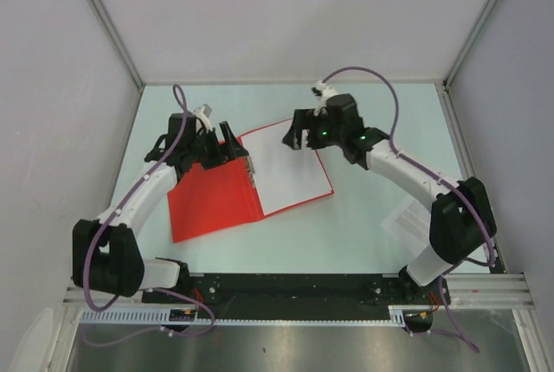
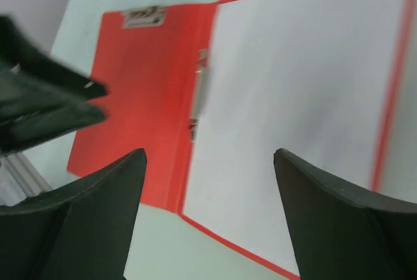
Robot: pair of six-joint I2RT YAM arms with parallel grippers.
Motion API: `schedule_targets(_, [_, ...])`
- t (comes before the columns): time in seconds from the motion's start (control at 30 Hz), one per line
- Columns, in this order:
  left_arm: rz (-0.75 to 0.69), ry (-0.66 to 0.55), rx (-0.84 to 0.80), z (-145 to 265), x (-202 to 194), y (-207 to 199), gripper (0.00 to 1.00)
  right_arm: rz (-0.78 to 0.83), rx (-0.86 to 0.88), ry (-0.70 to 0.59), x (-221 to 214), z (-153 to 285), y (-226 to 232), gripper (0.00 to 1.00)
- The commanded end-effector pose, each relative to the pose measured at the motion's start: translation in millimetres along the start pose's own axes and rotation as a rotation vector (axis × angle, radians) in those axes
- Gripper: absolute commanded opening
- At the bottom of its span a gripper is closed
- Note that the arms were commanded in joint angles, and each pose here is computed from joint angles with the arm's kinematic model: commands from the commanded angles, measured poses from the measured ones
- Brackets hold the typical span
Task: Put the files into the folder
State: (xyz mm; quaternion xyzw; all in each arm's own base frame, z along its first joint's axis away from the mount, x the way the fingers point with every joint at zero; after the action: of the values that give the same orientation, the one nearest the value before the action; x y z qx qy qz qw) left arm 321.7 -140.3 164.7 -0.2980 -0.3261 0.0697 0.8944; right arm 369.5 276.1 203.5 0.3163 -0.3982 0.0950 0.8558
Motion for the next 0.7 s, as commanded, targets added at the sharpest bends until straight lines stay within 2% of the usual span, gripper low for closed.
schedule_targets(0.0, [-0.005,-0.006,-0.009,-13.6,20.7,3.8,0.89,-0.007,0.078,-0.045,-12.9,-37.9,58.4,0.62])
schedule_targets(0.03, [0.003,-0.015,-0.014,-16.6,24.9,4.6,0.87,-0.047,0.071,-0.030,-20.4,-45.7,59.0,0.37])
schedule_targets(0.13, [0.009,0.003,-0.020,-28.3,32.6,5.4,0.81,-0.051,0.096,-0.013,-36.7,-70.0,62.9,0.17])
schedule_targets(0.17, [0.011,0.014,-0.017,-32.8,33.1,6.9,0.80,-0.046,0.094,0.002,-43.8,-75.8,61.3,0.15])
schedule_targets(0.23, [0.018,0.040,-0.006,-45.3,33.7,12.6,0.77,-0.036,0.096,0.037,-60.0,-88.4,57.8,0.04])
schedule_targets(0.3, [0.026,0.048,0.001,-52.2,34.9,15.4,0.77,-0.029,0.103,0.068,-73.9,-100.4,52.5,0.00])
schedule_targets(0.43, [0.065,0.081,-0.012,-70.4,33.4,19.1,0.67,0.000,0.134,0.105,-89.2,-110.1,50.8,0.00])
schedule_targets(0.67, [0.088,0.126,0.014,-91.0,30.9,31.3,0.66,0.010,0.095,0.182,-116.6,-120.6,31.6,0.00])
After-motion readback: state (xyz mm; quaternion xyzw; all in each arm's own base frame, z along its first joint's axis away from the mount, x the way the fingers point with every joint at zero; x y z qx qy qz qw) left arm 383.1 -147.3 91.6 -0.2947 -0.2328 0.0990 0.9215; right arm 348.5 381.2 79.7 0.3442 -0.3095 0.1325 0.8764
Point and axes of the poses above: each gripper's point midway between its finger pads, its own z axis back along the fingers, its own y axis along the line the jaws close on, x = y × z, the point moved 1 cm from there along z, back along the fingers
